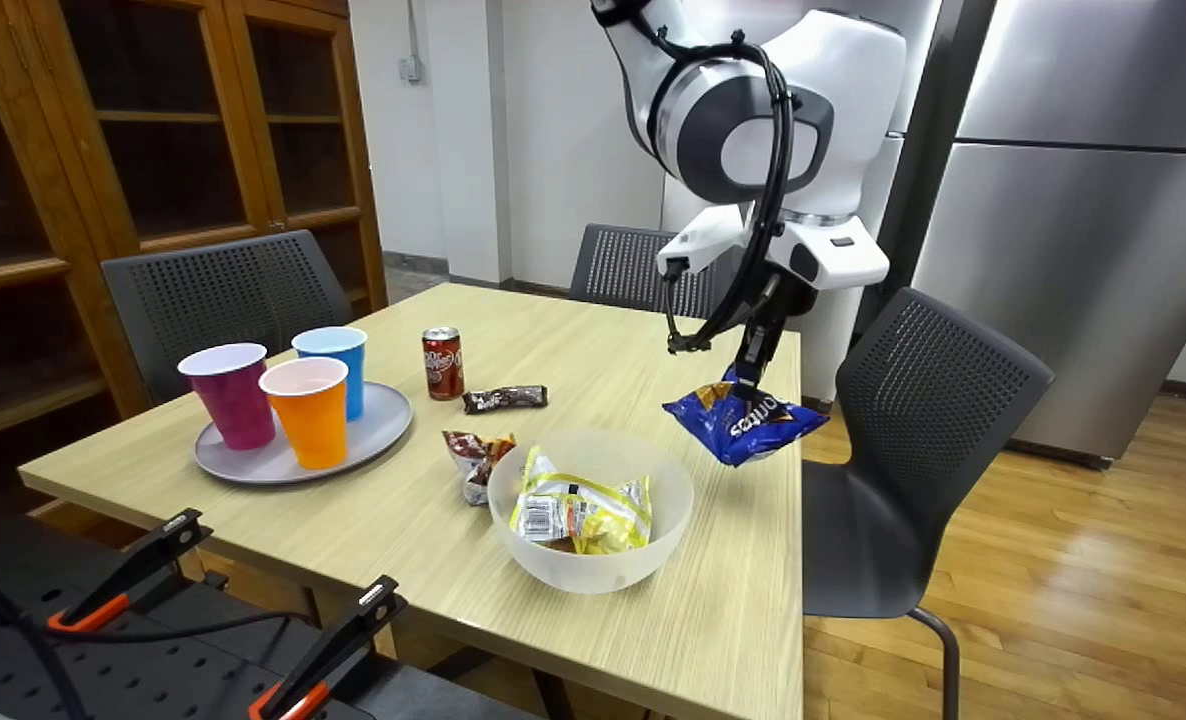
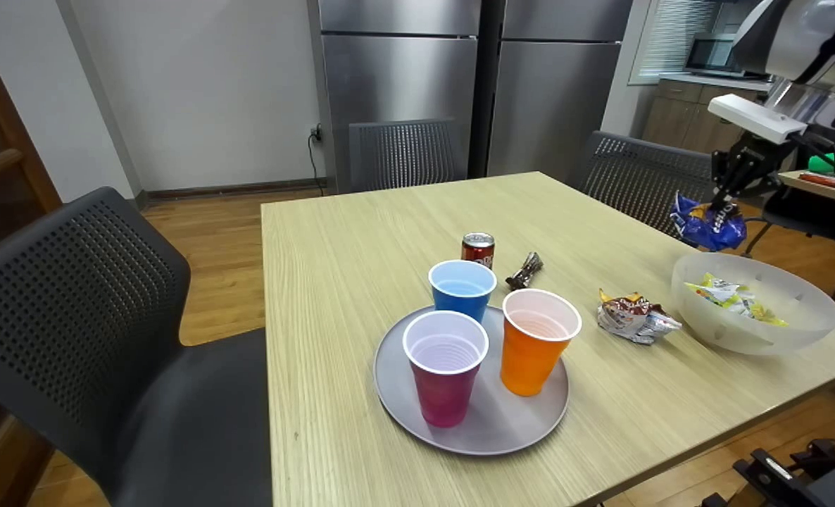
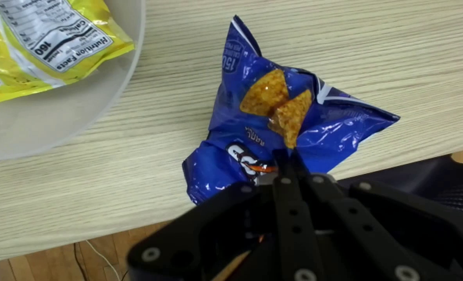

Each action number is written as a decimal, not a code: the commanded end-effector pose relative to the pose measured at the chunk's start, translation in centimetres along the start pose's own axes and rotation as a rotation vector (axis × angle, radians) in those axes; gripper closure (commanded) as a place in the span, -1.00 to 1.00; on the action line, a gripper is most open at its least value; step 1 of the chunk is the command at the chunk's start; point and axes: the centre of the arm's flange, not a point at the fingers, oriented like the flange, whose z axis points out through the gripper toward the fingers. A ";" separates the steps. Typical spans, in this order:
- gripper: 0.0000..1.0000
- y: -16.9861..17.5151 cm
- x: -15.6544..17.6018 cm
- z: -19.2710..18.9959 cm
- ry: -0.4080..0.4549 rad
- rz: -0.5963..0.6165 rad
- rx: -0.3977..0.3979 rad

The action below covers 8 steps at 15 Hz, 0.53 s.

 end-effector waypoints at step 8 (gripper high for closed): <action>1.00 3.0 -3.4 -6.3 -0.025 -0.105 0.098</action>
